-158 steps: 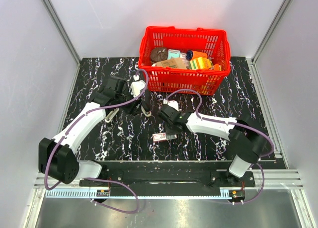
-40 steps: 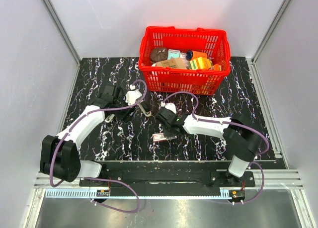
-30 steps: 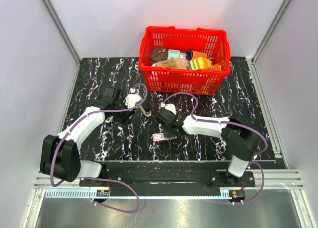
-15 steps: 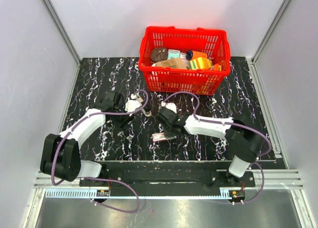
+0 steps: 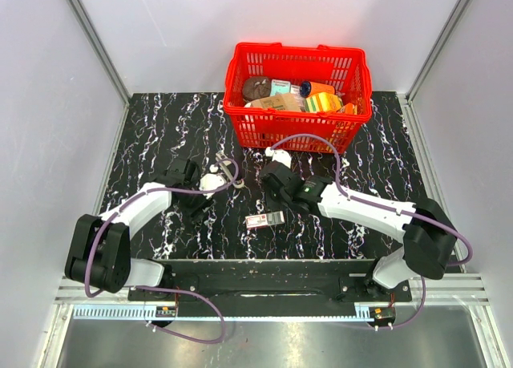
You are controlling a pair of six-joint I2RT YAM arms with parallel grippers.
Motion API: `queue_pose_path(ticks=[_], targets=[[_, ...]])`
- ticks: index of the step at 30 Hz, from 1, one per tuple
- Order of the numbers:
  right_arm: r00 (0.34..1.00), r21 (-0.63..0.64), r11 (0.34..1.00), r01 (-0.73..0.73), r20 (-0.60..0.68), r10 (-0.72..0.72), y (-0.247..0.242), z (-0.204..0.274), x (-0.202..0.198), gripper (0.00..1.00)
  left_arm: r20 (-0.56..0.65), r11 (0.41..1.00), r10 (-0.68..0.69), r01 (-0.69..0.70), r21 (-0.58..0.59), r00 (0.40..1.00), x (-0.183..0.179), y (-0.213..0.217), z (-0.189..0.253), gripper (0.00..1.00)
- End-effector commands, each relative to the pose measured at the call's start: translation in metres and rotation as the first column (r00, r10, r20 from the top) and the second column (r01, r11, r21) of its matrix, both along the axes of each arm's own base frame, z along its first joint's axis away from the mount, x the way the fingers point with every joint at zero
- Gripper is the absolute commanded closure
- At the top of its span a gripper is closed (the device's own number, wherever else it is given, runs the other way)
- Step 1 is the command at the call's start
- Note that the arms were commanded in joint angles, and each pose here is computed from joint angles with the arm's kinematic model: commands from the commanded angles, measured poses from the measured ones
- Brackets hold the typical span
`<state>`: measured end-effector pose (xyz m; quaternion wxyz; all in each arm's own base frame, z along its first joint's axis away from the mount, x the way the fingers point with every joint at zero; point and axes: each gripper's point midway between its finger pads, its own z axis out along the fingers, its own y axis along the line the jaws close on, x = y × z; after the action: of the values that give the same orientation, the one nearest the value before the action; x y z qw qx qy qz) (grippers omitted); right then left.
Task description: Unload the staples from the stapler
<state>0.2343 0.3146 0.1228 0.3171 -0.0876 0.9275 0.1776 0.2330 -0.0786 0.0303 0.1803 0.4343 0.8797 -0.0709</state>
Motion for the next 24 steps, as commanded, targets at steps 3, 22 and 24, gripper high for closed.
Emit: queue_pose_path(ticks=[3, 22, 24], targets=[[0.998, 0.037, 0.999, 0.006, 0.067, -0.008, 0.004, 0.025, 0.01, 0.82, 0.068, 0.997, 0.072, -0.073, 0.024, 0.995, 0.017, 0.007, 0.001, 0.41], [0.997, 0.049, 0.999, 0.002, 0.079, -0.006, 0.002, 0.031, 0.009, 0.88, -0.03, 0.989, 0.139, -0.138, 0.05, 0.99, 0.013, 0.007, -0.021, 0.51], [0.997, 0.047, 0.999, 0.005, 0.081, -0.009, 0.0, 0.033, 0.009, 0.89, -0.038, 0.989, 0.137, -0.135, 0.056, 0.99, 0.01, 0.009, -0.022, 0.53]])
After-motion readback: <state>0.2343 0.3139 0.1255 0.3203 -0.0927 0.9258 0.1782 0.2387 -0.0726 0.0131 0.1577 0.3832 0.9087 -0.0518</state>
